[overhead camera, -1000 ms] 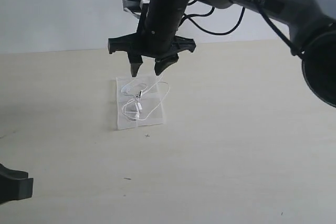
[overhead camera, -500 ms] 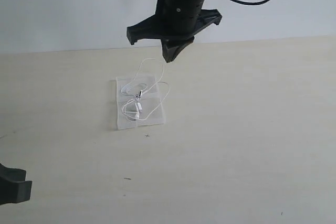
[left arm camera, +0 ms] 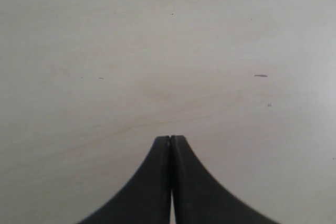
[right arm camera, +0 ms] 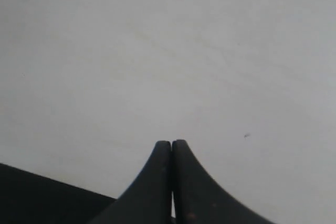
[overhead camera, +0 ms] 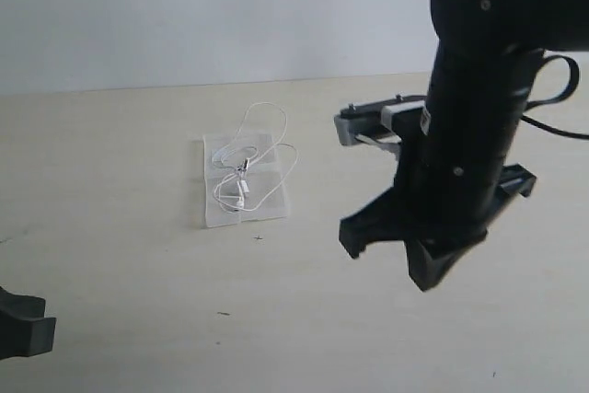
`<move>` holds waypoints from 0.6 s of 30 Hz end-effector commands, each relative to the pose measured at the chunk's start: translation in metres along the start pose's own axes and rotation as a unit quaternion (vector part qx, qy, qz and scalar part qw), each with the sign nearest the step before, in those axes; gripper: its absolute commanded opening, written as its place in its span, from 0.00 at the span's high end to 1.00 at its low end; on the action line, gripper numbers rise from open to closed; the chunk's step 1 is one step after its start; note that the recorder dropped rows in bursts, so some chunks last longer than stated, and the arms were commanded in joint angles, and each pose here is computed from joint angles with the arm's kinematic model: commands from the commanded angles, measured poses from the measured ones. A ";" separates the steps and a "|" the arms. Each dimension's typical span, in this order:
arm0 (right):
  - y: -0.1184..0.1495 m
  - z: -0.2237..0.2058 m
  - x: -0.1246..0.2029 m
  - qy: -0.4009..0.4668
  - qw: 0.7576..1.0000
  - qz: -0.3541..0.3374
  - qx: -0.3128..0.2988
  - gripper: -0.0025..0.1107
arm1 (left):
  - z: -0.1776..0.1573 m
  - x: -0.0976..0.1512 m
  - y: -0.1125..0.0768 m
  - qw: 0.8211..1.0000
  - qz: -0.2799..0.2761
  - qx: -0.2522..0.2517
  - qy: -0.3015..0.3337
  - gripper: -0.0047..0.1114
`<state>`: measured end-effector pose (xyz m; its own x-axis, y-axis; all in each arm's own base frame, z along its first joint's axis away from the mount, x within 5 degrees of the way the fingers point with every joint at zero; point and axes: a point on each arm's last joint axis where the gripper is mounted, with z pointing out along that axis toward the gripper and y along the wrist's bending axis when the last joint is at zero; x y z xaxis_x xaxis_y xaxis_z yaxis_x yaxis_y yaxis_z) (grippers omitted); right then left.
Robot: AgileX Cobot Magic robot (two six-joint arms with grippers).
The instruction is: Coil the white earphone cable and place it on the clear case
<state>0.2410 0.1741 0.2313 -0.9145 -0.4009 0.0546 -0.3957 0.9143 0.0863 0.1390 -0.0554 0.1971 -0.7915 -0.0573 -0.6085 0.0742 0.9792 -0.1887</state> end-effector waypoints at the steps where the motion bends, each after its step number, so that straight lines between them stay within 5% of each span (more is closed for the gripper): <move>1: -0.004 0.009 0.012 0.012 1.000 0.000 0.002 0.98 | 0.000 0.001 0.001 1.000 0.003 -0.003 -0.001 0.96; 11: -0.001 0.007 0.004 -0.039 0.999 0.007 -0.018 0.98 | 0.000 0.000 0.001 1.000 0.003 -0.002 -0.002 0.96; 18: 0.002 -0.068 0.024 -0.260 0.964 -0.006 -0.056 0.98 | 0.000 0.000 0.001 1.000 0.003 -0.002 -0.002 0.96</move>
<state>0.2326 0.1695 0.2642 -0.8998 -0.3506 -0.2596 -0.3983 0.9030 0.1610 0.1390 -0.0554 0.1971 -0.7915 -0.0573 -0.6085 0.0742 0.9792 -0.1887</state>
